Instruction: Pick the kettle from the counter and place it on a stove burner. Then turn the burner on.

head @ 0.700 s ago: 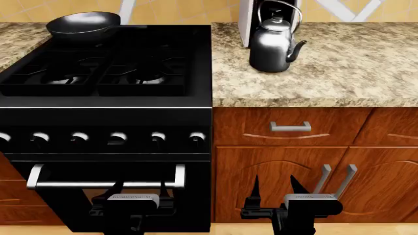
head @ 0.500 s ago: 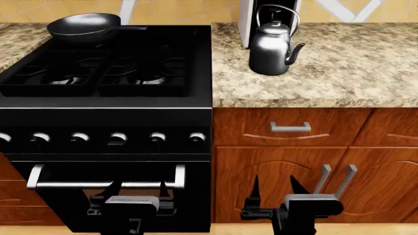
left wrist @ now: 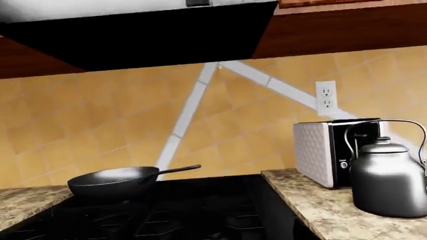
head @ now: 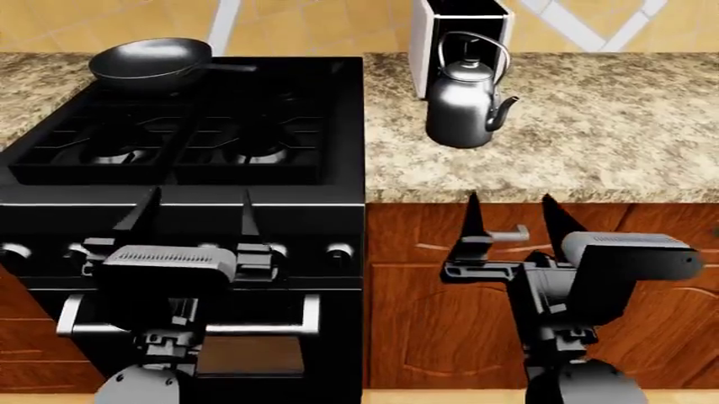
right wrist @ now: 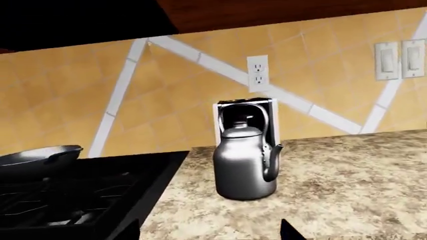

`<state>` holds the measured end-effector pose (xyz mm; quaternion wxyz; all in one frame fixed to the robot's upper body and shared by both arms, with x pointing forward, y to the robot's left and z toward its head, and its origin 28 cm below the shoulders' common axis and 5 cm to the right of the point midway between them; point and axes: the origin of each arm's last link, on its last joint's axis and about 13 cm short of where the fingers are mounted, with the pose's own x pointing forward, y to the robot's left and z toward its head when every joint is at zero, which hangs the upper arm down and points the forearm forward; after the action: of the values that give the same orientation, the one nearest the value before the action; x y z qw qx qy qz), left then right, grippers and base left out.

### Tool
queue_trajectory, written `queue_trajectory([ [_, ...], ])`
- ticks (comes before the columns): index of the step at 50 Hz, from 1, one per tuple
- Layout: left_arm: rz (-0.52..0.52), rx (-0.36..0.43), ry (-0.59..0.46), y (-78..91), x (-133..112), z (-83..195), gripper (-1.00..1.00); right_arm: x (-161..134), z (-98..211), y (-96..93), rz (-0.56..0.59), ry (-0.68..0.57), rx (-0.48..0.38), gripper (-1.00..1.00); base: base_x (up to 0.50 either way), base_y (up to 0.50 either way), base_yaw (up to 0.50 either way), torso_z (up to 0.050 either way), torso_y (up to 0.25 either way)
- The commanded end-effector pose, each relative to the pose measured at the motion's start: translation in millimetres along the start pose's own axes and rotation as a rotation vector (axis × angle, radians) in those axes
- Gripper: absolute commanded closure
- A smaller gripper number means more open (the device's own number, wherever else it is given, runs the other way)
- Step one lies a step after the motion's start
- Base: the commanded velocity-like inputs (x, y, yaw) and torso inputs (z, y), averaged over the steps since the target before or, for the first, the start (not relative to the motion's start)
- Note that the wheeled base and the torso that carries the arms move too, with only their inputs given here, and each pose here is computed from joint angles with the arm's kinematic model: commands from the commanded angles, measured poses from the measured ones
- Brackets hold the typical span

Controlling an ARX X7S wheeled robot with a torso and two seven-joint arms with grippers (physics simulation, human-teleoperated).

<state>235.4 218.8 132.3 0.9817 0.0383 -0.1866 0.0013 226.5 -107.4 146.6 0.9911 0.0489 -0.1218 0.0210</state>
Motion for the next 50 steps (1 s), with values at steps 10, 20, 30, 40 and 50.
queue_trajectory([
  [10, 0.029, 0.041, -0.131, 12.4, -5.3, 49.2, -1.0, -19.8, 51.0, 3.4, 0.091, -0.158, 0.023, -1.0, 0.1, -0.21, 0.0, 0.03, 0.0],
  [20, 0.017, 0.079, -0.158, 10.6, -8.0, 56.1, -1.0, -23.5, 52.3, 3.8, 0.125, -0.205, 0.004, -1.0, 0.41, -0.37, 0.0, 0.0, 0.0],
  [30, 0.034, 0.104, -0.144, 11.8, -8.0, 56.6, -1.0, -25.1, 52.7, 4.0, 0.136, -0.225, -0.013, -1.0, 0.49, -0.23, 0.0, 0.0, 0.0],
  [40, 0.044, 0.096, -0.144, 12.9, -8.1, 57.8, -1.0, -25.6, 53.1, 4.1, 0.131, -0.229, -0.012, -1.0, 0.5, -0.12, 0.0, 0.0, 0.0],
  [50, 0.046, 0.09, -0.147, 13.2, -8.4, 58.7, -1.0, -25.6, 52.7, 4.2, 0.128, -0.231, -0.008, -1.0, 0.5, -0.08, 0.0, 0.0, 0.0],
])
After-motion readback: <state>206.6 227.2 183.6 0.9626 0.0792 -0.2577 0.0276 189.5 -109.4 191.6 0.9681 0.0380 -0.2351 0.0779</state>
